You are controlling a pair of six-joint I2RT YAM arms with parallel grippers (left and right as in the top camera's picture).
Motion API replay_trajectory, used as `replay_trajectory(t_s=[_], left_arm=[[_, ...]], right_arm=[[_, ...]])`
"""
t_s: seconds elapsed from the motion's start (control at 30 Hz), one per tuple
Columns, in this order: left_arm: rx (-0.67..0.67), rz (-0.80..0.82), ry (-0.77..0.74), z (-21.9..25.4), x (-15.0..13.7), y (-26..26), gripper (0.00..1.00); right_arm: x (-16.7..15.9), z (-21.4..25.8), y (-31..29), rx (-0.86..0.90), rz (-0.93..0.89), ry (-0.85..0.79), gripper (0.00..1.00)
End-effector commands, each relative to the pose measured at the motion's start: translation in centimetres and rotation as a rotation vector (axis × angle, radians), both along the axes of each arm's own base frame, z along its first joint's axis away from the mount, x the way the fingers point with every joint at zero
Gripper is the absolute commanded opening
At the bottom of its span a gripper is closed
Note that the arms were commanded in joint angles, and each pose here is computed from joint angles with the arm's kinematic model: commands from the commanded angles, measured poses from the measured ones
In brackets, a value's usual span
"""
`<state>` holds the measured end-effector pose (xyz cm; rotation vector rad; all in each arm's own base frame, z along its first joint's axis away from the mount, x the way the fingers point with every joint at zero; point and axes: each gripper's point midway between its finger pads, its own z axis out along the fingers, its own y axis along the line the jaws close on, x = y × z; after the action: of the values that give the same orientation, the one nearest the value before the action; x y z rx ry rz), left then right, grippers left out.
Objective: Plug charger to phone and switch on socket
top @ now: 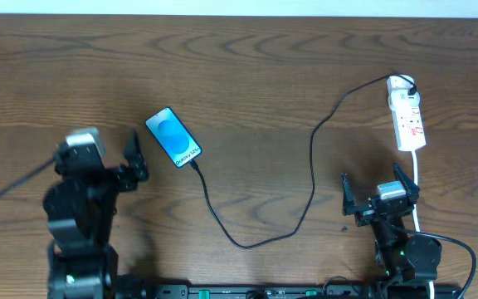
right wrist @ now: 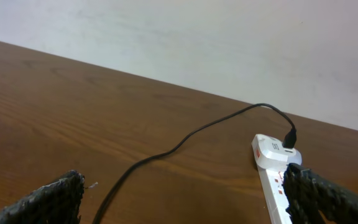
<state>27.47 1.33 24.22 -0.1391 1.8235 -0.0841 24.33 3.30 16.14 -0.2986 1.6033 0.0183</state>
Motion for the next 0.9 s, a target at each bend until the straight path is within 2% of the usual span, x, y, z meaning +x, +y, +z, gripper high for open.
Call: replay_trajectory(t_s=[0.0, 0.37, 0.87], left_arm=[[0.092, -0.044, -0.035, -2.0, -0.8, -0.5, 0.95], [0.116, -0.007, -0.07, -8.3, -2.3, -0.3, 0.95], [0.132, 0.035, -0.095, -10.6, -3.1, 0.2, 0.94]], right_arm=[[0.0, -0.1, 0.1, 0.014, 0.0, 0.002, 0.99], [0.0, -0.1, 0.1, 0.014, 0.0, 0.002, 0.99], [0.0, -0.1, 0.1, 0.014, 0.0, 0.002, 0.99]])
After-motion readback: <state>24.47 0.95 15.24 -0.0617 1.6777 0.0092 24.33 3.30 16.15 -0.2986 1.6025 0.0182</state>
